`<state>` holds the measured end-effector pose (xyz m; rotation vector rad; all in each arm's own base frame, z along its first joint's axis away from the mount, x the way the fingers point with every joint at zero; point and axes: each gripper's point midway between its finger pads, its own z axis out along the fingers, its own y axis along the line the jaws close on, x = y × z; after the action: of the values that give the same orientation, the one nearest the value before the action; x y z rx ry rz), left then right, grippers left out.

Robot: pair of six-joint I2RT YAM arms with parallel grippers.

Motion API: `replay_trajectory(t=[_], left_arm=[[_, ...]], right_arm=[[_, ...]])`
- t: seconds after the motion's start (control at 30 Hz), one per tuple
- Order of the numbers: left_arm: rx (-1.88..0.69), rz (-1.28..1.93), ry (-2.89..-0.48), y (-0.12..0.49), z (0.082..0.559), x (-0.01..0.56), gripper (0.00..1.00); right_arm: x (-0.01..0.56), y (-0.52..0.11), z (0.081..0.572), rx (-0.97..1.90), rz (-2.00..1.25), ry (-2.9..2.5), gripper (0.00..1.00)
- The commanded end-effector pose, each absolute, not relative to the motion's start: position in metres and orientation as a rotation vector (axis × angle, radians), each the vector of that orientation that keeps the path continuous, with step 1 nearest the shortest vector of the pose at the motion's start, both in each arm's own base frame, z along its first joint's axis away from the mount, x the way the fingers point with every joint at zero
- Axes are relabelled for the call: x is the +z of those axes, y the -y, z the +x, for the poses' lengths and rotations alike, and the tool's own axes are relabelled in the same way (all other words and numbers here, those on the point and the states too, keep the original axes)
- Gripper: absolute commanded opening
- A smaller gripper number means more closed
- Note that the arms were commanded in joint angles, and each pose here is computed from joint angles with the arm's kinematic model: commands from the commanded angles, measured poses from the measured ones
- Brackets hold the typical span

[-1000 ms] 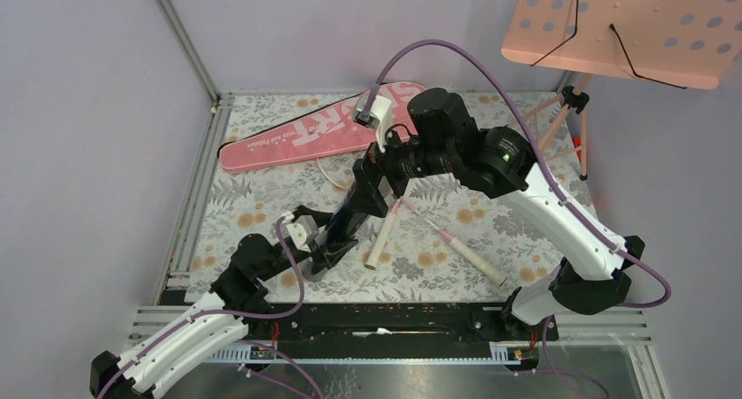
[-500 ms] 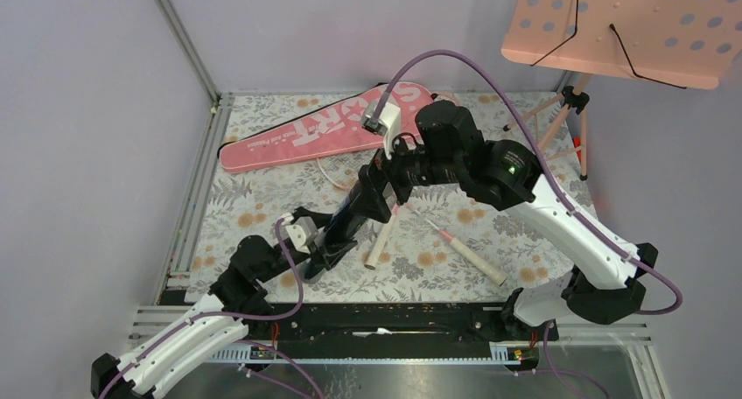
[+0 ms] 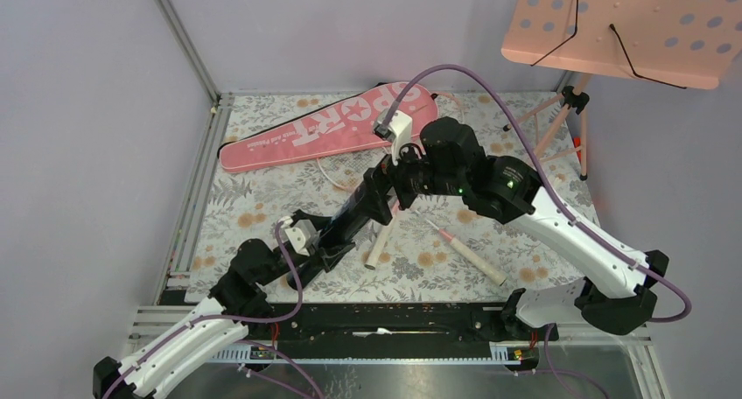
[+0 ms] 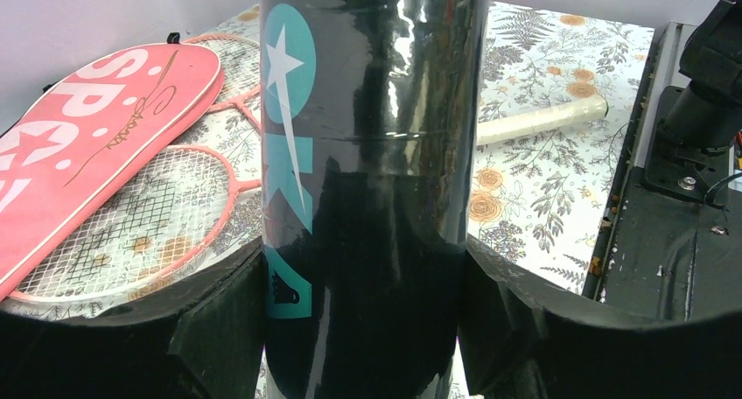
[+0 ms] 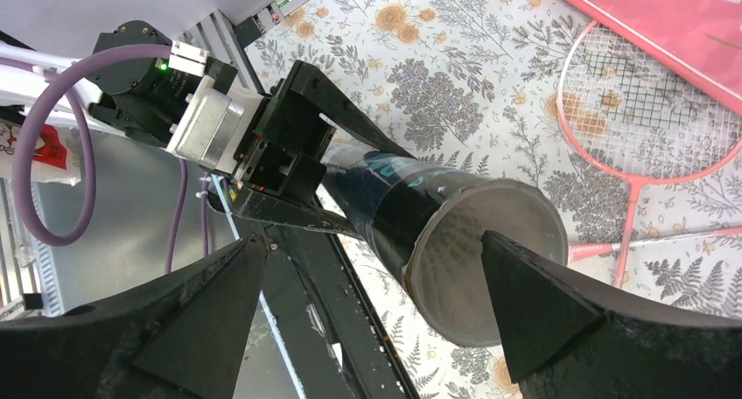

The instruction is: Pack up the badminton gear

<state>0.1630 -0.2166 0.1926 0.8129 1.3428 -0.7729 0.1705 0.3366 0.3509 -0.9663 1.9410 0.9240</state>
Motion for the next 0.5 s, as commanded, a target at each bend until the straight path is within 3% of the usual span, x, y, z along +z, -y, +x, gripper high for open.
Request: replay_trajectory(t=[0.0,0.23,0.47], left_arm=[[-0.789,0.697,-1.089,0.211,0.16,0.267,0.2],[-0.787,0.691,-1.09,0.211,0.161,0.268,0.2],[-0.791,0.696,-1.08,0.21,0.159,0.268,0.19]], right_arm=[[0.323,-0.337,0.147,1.011,-0.953,-2.064,1.0],[0.323,-0.339,0.129,1.131,-0.981,-2.038,1.0],[0.309,-0.337,0.136,1.071,-0.958,-2.072,0.99]])
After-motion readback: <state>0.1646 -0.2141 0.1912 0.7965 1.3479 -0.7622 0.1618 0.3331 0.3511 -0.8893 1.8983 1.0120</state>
